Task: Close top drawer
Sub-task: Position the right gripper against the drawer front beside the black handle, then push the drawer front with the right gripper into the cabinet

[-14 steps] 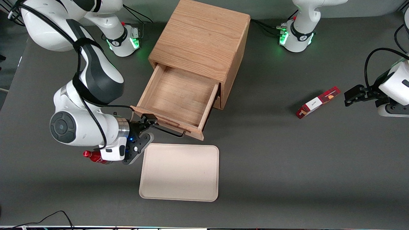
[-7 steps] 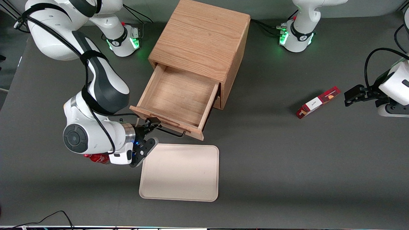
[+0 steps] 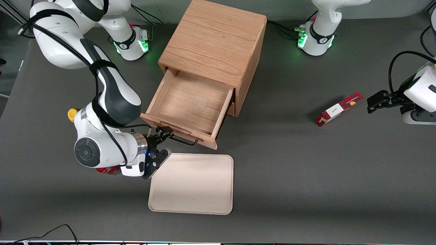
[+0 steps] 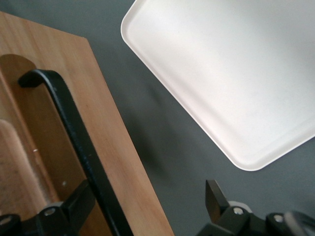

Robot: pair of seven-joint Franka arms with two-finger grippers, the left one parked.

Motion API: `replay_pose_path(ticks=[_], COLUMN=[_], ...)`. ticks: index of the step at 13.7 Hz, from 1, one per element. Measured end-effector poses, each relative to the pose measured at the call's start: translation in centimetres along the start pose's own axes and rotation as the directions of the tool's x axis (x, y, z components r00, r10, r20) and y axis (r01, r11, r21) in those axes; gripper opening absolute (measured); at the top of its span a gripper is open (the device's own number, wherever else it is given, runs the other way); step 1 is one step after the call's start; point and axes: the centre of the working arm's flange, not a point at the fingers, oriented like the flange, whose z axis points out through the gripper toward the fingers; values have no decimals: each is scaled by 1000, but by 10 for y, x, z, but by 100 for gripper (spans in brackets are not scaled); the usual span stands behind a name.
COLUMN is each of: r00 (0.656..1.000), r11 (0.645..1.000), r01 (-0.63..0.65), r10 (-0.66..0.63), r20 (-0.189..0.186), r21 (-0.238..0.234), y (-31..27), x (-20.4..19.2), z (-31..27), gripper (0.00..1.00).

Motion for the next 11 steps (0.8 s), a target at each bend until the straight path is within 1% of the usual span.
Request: replay_pose_path(ticks=[5,11], r00=[1000,999], r11=[1000,999], r01=[20,36], r10=[-20,-36], r20=[22,33], r21=[-12,-13], y=[-8,-16], x=[8,8], z=[17,21], gripper=[100,100])
